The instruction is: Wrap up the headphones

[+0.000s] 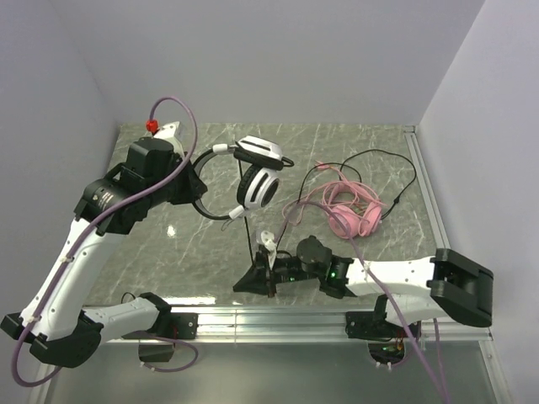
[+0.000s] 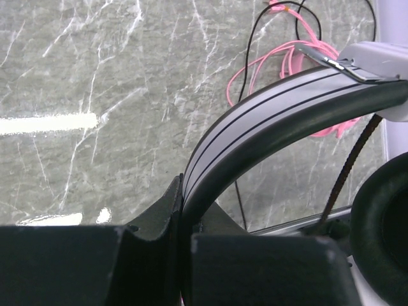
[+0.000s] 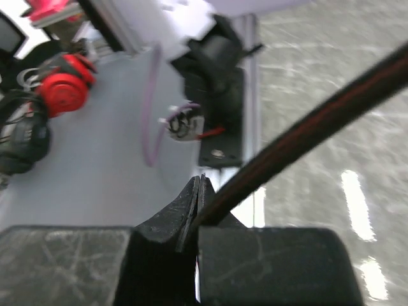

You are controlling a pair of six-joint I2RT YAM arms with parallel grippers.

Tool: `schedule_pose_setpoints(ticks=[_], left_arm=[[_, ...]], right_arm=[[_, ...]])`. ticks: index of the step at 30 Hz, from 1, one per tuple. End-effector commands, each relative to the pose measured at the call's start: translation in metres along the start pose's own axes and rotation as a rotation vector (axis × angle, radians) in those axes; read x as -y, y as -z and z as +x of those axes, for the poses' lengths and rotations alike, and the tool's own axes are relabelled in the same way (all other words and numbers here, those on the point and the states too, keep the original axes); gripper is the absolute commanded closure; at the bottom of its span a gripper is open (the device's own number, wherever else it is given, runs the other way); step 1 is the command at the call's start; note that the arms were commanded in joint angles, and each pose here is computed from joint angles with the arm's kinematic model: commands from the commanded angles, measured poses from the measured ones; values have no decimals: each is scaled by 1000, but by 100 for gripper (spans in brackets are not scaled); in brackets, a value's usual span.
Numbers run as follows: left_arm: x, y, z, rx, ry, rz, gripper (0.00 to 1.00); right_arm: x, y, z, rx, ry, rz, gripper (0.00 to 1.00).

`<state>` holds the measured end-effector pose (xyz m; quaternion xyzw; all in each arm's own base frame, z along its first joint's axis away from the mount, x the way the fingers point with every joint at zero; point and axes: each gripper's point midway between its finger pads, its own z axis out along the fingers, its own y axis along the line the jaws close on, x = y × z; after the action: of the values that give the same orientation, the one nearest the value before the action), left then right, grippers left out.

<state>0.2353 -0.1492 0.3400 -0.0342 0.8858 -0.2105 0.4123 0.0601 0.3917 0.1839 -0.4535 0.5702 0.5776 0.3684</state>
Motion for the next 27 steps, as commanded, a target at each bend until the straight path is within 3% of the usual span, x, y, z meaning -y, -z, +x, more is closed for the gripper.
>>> schedule_pose_setpoints(ticks=[1, 9, 13, 27], left_arm=[[16, 6, -30, 138, 55, 71, 100], [-9, -20, -33, 216, 55, -49, 100], [-35, -29, -47, 296, 89, -207, 100], [-29, -34, -109, 498, 125, -273, 100]], right_arm=[[-26, 4, -17, 79, 30, -30, 100], [-54, 15, -26, 52, 58, -58, 100], [-66, 15, -20, -4, 53, -101, 100], [-66, 8, 6, -53, -2, -90, 100]])
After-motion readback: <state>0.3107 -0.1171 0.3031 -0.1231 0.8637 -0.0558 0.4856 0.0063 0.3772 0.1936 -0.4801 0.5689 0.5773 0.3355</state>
